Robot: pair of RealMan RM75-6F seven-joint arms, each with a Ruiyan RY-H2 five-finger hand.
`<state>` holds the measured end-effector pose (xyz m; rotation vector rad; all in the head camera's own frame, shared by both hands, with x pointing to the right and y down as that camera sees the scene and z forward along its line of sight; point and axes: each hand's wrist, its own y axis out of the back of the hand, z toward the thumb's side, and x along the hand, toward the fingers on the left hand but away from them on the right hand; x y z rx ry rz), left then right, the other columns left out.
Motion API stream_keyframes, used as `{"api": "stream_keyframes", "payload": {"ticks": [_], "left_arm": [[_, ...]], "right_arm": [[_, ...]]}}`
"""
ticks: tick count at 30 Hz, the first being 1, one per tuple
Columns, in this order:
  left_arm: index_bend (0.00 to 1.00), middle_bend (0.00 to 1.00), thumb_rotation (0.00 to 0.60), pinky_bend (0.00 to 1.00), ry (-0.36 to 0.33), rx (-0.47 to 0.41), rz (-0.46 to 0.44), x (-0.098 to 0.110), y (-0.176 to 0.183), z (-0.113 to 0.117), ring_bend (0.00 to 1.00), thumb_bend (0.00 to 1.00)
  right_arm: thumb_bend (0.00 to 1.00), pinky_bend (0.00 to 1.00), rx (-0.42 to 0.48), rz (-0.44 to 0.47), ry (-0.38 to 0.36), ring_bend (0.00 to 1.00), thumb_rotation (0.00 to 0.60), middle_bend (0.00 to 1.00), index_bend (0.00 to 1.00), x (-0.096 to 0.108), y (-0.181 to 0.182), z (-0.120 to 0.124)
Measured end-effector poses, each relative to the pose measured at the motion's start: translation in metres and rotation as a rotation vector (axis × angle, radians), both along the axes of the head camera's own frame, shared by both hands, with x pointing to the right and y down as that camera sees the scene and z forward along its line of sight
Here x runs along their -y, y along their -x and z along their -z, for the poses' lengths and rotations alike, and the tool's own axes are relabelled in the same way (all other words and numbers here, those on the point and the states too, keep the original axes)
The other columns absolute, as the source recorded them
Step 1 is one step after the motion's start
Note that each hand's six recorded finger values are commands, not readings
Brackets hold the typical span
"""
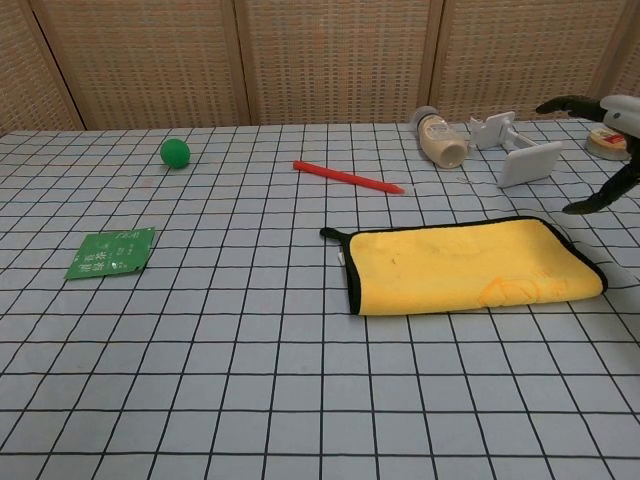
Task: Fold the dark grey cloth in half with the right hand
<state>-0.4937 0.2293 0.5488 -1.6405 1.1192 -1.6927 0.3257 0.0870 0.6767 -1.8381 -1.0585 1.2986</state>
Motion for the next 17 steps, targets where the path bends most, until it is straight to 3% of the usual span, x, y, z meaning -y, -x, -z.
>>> {"api": "stream_keyframes", "payload": {"ticks": [8, 17], "left_arm": [[0.0, 0.0, 0.6, 0.0, -0.032, -0.015, -0.017, -0.002, -0.004, 0.01, 0.0, 0.0], [0.0, 0.0, 0.6, 0.0, -0.07, -0.026, -0.033, -0.006, -0.007, 0.023, 0.0, 0.0]], "right_arm": [[0.0, 0.0, 0.003, 0.033, -0.092, 0.0, 0.6, 0.0, 0.02, -0.032, -0.029, 0.07], [0.0, 0.0, -0.037, -0.016, -0.156, 0.0, 0.6, 0.0, 0.02, -0.092, -0.06, 0.115]]}}
